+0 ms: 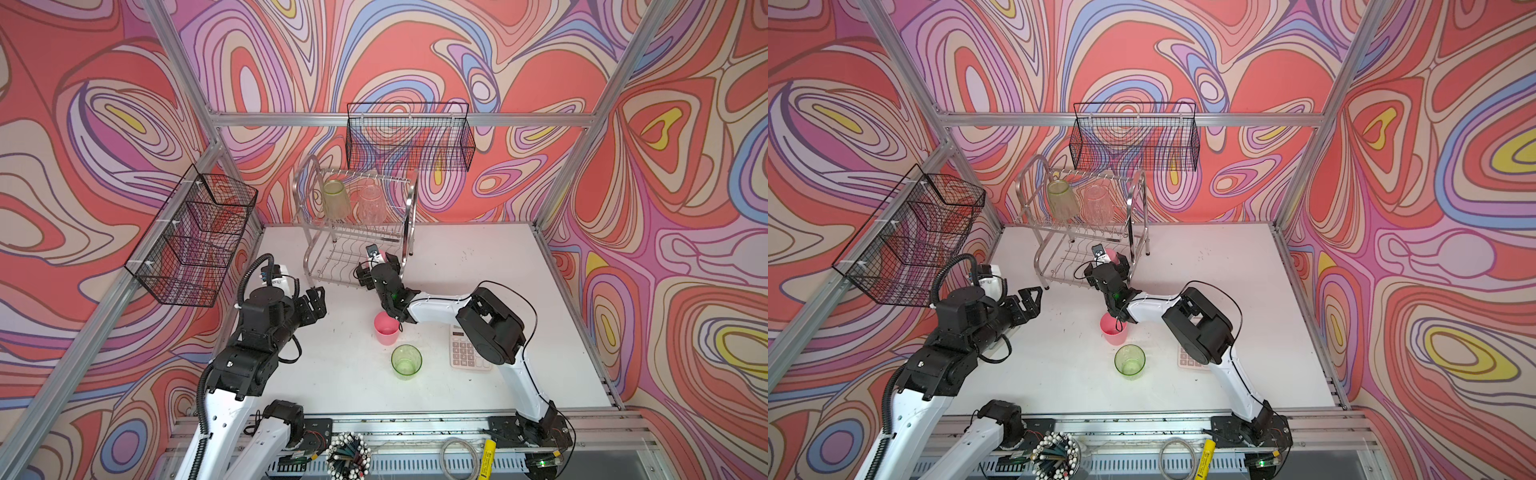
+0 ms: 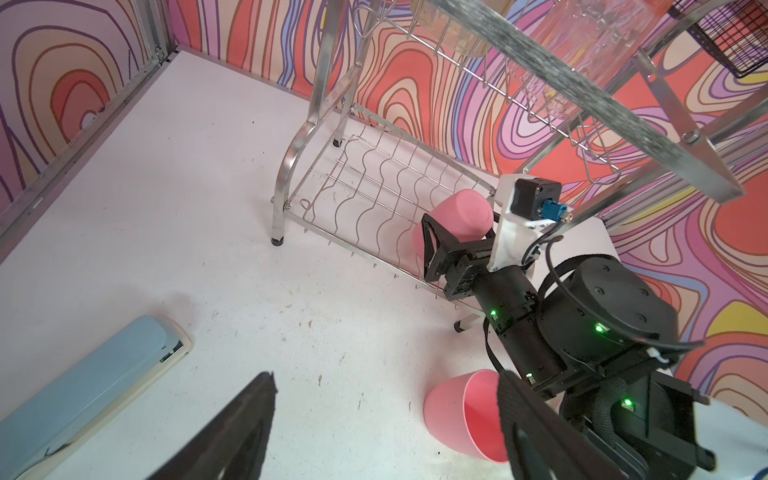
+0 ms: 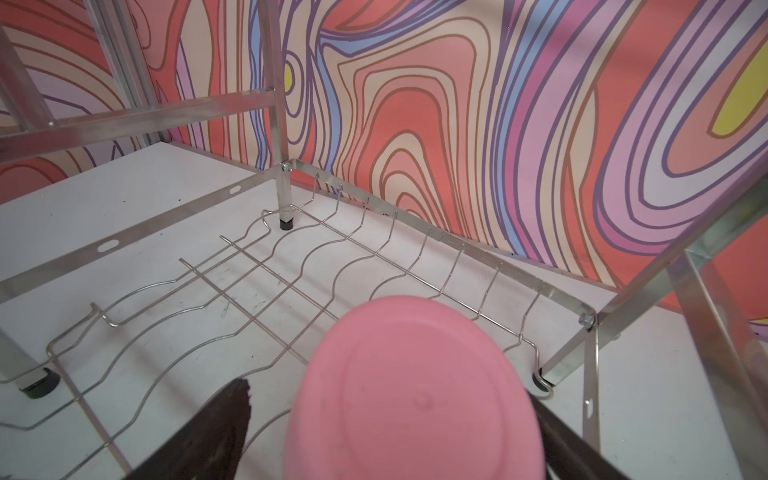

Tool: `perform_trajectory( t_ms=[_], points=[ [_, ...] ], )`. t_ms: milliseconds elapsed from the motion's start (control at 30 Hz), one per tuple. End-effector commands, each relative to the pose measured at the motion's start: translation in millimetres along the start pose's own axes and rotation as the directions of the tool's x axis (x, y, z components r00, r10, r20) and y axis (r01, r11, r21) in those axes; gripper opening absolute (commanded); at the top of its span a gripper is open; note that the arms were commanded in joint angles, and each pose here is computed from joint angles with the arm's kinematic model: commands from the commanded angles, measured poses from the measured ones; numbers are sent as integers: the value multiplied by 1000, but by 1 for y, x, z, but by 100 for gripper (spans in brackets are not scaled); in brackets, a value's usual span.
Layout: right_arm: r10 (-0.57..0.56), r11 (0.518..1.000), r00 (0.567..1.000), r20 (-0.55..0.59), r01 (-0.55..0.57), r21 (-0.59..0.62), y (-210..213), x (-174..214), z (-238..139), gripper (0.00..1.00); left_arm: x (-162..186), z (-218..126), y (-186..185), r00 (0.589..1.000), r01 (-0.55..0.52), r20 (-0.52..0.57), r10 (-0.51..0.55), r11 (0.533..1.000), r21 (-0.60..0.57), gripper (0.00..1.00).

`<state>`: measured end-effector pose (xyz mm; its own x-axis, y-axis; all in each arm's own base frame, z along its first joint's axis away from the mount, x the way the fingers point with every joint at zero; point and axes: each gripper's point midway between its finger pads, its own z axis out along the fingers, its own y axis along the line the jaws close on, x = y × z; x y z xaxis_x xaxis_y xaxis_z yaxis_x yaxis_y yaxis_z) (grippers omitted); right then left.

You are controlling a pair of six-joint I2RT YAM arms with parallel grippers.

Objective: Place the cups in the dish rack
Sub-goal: 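Lower the pink cup upside down onto the lower rack tier with the right gripper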

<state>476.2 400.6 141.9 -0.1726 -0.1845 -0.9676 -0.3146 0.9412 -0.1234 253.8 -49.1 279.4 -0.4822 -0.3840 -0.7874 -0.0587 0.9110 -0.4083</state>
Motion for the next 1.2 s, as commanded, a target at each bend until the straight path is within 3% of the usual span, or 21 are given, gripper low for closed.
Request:
perform_trajectory(
  t_ms=[0,600,1167],
  points=[
    [16,1000,999,44,-16,3,-4,-21,-11,96,0,1,3,1000,5,12,-5,1000,-6,86],
    [-5,1000,997,76,6,-15,5,-33,-37,96,1,3,4,1000,14,7,-14,1000,-9,86],
    [-51,999,995,82,52,-9,17,-37,-19,96,1,4,5,1000,14,5,-14,1000,-14,86]
  ],
)
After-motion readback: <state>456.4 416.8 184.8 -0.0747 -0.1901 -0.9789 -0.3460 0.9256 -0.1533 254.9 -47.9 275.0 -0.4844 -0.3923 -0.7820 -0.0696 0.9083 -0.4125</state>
